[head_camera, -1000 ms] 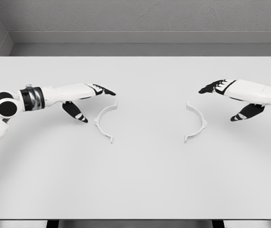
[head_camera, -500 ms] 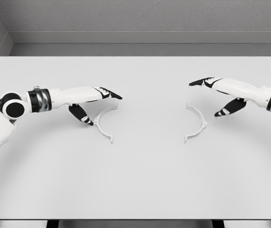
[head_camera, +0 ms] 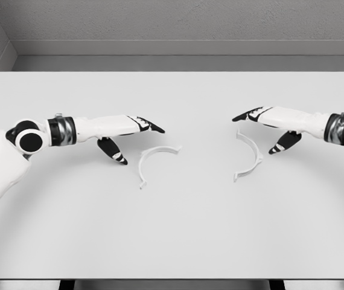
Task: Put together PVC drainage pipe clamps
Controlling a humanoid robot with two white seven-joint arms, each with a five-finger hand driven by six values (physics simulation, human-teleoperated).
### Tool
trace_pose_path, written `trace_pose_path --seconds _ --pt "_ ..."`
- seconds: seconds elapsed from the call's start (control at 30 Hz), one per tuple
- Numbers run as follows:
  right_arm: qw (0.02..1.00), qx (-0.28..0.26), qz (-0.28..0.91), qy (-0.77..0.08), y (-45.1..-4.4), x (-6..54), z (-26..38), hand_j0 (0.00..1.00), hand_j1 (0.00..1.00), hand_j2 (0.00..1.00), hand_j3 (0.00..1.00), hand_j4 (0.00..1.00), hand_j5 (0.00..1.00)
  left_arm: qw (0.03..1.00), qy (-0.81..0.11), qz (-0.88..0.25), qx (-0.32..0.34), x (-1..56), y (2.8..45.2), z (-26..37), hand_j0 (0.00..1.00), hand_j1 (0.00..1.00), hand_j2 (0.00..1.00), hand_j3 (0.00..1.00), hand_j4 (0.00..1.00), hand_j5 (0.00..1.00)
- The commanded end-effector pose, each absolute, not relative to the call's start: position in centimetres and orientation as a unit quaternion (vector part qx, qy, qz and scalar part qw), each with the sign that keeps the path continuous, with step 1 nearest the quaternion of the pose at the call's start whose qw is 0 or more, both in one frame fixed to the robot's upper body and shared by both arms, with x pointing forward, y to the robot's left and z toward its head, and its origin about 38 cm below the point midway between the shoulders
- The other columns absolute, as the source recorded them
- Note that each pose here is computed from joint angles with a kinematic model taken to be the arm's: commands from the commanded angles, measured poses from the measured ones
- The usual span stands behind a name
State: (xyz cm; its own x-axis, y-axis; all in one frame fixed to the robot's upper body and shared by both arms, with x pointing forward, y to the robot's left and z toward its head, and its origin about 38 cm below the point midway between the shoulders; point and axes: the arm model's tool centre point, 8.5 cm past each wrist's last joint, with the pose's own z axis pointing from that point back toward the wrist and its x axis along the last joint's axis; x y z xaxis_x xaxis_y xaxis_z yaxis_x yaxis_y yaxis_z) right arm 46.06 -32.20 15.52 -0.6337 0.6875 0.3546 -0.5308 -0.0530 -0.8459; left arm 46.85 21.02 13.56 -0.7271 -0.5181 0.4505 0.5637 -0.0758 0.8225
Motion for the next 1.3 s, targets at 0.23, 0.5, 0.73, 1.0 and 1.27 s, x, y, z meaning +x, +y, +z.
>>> trace_pose_path --seconds 0.23,0.5,0.73,1.0,1.27 --pt "0.423 -0.06 0.726 -0.539 -31.5 45.8 14.7 1.0 1.0 1.0 1.0 1.0 1.0 0.304 -0.584 -0.752 -0.039 44.5 18.7 16.0 1.0 1.0 1.0 1.0 1.0 1.0" --pt "0.421 -0.055 0.724 -0.543 -30.8 46.0 14.5 1.0 1.0 1.0 1.0 1.0 1.0 0.279 -0.583 -0.76 -0.069 42.9 16.0 15.2 1.0 1.0 1.0 1.0 1.0 1.0" --pt "0.42 -0.049 0.726 -0.542 -30.4 45.9 14.1 1.0 1.0 1.0 1.0 1.0 1.0 0.273 -0.584 -0.762 -0.065 42.6 16.8 15.9 1.0 1.0 1.0 1.0 1.0 1.0" --pt "0.447 -0.064 0.707 -0.544 -32.5 46.8 14.4 1.0 1.0 1.0 1.0 1.0 1.0 0.288 -0.586 -0.756 -0.057 42.9 18.9 16.7 1.0 1.0 1.0 1.0 1.0 1.0" --pt "0.466 -0.105 0.678 -0.558 -35.4 49.1 17.7 1.0 1.0 1.0 1.0 1.0 1.0 0.282 -0.583 -0.759 -0.062 42.0 19.1 16.5 1.0 1.0 1.0 1.0 1.0 1.0"
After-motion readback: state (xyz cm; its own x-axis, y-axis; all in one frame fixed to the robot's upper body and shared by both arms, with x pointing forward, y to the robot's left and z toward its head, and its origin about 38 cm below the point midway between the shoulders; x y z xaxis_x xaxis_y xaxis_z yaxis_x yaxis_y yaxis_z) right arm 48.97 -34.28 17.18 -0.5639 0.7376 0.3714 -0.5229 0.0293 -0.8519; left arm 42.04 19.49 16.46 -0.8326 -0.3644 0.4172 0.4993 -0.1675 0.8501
